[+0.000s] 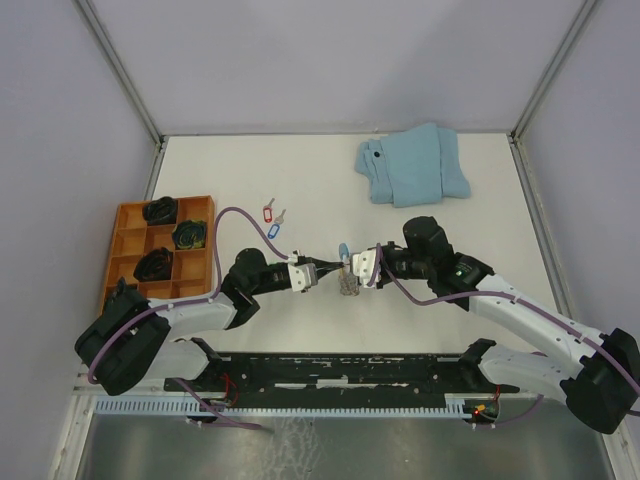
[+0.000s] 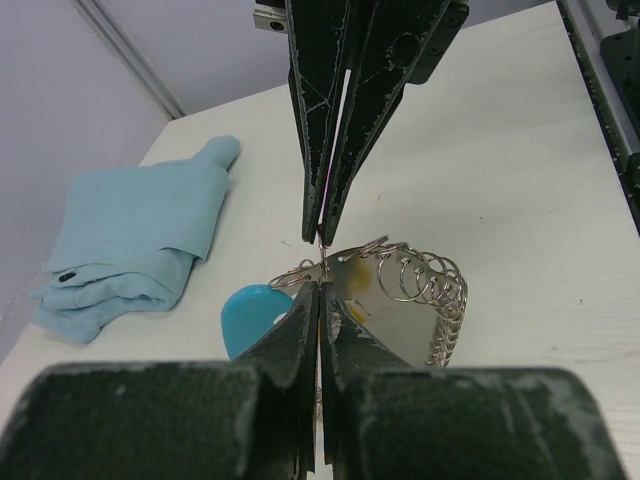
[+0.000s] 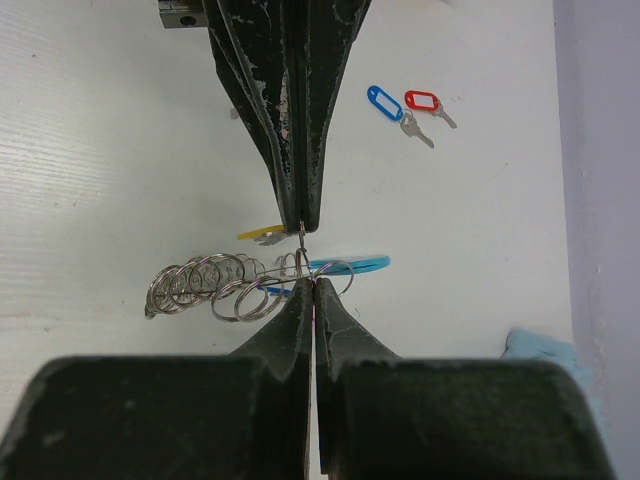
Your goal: Put the keys on the keyring
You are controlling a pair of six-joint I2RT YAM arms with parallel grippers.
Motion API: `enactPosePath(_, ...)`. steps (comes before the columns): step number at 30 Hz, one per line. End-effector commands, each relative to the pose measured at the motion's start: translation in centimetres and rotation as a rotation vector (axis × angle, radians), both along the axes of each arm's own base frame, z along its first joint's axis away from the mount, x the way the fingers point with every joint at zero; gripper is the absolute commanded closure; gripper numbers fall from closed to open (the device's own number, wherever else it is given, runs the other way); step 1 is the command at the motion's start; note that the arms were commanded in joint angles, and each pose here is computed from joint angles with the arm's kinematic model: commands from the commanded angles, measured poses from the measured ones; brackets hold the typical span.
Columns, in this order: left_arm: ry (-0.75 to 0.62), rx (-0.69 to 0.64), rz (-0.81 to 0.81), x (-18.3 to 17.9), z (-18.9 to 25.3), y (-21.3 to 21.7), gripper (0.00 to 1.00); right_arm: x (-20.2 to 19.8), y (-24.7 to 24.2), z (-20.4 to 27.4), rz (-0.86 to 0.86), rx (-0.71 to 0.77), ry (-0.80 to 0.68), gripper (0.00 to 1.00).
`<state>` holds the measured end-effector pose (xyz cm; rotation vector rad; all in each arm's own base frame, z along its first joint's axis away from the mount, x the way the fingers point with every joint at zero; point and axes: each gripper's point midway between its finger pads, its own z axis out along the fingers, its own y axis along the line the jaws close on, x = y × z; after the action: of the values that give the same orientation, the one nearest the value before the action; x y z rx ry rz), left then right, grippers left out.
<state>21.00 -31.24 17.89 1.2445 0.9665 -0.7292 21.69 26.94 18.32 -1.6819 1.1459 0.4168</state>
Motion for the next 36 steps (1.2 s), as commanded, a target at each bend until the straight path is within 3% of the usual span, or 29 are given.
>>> enactPosePath(1, -0.074, -0.06, -0.009, 0.34, 2.78, -0.59, 0.97, 0.24, 0.69, 2.37, 0.011, 0.067, -0.055, 0.99)
enactPosePath(36, 0.038, -0.067, 0.012, 0.51, 2.72, -0.56, 0.97, 0.69, 0.33, 2.66, -0.024, 0.08, -0.083, 0.99)
